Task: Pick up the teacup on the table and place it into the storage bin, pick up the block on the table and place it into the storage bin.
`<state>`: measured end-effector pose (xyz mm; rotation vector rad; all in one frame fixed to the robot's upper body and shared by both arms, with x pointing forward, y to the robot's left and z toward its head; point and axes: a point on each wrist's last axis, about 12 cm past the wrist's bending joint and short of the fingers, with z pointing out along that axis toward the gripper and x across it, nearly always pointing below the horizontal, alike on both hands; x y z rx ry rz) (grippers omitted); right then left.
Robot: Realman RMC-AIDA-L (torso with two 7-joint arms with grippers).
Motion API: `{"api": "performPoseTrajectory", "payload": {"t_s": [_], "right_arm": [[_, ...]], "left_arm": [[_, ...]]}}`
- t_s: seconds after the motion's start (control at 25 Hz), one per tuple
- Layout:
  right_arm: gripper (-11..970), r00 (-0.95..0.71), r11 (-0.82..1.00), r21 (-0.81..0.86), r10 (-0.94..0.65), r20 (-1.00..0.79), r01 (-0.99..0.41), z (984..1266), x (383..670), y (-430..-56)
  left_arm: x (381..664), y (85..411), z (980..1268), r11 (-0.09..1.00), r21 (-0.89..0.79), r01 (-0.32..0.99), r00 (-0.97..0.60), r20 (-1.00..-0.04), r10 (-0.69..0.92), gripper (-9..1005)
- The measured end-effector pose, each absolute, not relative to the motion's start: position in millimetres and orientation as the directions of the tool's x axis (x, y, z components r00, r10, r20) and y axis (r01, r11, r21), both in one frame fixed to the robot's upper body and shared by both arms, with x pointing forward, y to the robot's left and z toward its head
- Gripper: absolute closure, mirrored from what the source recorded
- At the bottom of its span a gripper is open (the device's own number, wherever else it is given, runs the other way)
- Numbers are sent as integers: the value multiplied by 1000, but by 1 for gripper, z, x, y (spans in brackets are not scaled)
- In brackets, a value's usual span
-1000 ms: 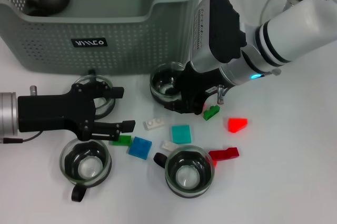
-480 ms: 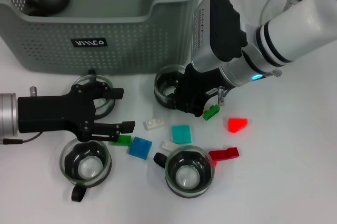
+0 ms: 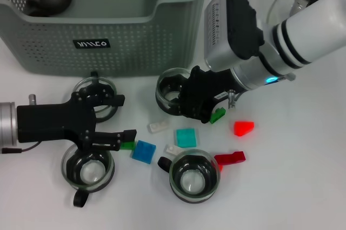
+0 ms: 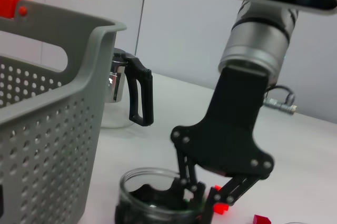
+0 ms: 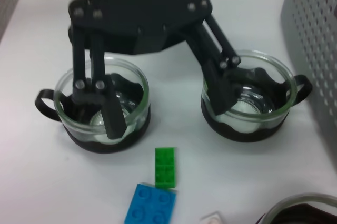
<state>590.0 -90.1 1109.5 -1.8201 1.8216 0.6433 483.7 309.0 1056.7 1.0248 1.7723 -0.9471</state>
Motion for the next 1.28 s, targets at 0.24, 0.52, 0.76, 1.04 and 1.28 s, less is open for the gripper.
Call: {"api": "performPoseTrajectory", "payload": {"t_s": [0.24,0.52,0.76,1.04,1.28], "right_arm": [[891,7,-21,14,-773,-634,-1000,1128,583,-92],[890,31,-66,30,-762,-647,-997,1156,580,-87],[888,83,-115,2,-729,-680,-993,1191,586,-74],[886,198,-170,-112,-665,-720,-979,1236,597,-40],[884,279,-189,-207,-568,-775,-960,1269,601,-18]], "left_arm": [[480,312,1055,392,-189,901,-303,-919,253,118],[479,314,1052,411,-182,893,-302,-920,251,119],[478,314,1052,412,-183,893,-304,-919,250,119],[479,311,1048,428,-188,884,-312,-919,240,118],[480,307,1045,433,-202,879,-323,-918,228,118]]}}
